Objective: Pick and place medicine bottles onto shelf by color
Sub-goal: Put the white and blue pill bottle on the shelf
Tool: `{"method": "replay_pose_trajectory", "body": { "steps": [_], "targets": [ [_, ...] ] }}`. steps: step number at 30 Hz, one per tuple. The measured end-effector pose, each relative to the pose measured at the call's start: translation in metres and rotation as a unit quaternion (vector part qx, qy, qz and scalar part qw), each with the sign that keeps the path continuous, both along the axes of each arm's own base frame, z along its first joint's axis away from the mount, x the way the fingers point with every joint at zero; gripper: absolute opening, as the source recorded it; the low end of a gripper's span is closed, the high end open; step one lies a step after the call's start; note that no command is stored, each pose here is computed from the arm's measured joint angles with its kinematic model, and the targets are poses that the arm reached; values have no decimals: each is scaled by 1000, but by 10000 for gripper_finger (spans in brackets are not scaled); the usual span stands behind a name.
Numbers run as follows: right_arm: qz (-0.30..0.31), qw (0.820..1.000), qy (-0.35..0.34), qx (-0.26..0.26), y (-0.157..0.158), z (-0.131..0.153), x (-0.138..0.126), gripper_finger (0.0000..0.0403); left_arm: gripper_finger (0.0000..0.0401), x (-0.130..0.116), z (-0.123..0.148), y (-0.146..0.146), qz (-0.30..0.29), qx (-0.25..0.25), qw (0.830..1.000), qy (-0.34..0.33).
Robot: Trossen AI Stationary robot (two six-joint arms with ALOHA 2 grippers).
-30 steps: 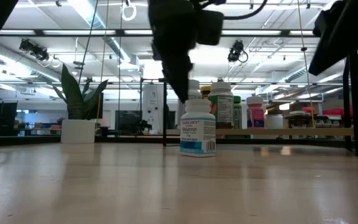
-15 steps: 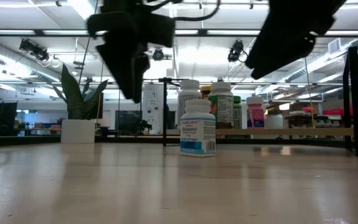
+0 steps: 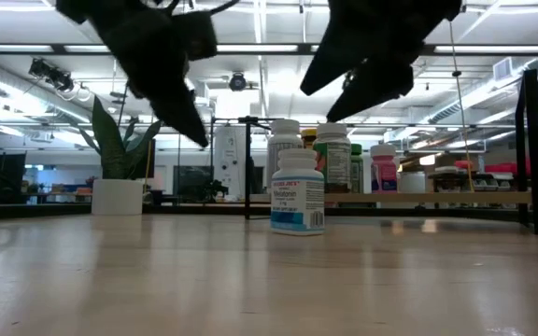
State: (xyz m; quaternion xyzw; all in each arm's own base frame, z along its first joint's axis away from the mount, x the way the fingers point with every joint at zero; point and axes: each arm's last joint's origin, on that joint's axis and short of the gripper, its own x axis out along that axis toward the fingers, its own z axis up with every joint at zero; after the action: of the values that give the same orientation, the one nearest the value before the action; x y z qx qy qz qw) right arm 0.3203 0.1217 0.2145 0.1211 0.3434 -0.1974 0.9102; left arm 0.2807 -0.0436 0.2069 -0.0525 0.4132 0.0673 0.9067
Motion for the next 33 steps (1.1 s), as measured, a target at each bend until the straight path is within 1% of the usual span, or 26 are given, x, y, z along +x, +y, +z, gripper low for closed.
{"method": "replay_pose_trajectory", "body": {
  "steps": [2,4,5,8,10,15,19,27,33],
  "targets": [
    [-7,1000,-8,4,-4,-3,6,397,279,-6,-5,0,12,-8,1000,-7],
    [-8,1000,-1,3,-7,-9,10,397,279,-11,-10,-1,24,-17,999,-16],
    [-6,1000,-10,12,-8,-10,14,395,279,-14,-12,-3,26,-18,999,-22],
    [0,1000,8,14,-12,-20,19,391,279,-19,-18,-8,32,-19,999,-37],
    [-2,1000,22,14,-17,-26,21,389,279,-25,-21,-9,34,-19,999,-27],
    [-11,999,28,11,-29,-28,25,387,277,-26,-15,-11,33,-25,998,-43],
    [-20,999,31,11,-38,-29,28,386,270,-26,-13,-10,56,-19,997,-50],
    [-13,998,41,43,-50,-30,31,373,247,-26,-14,-9,69,-10,996,-53],
    [-4,997,49,60,-50,-41,37,359,230,-26,-14,-9,79,-18,995,-54]
  ]
}}
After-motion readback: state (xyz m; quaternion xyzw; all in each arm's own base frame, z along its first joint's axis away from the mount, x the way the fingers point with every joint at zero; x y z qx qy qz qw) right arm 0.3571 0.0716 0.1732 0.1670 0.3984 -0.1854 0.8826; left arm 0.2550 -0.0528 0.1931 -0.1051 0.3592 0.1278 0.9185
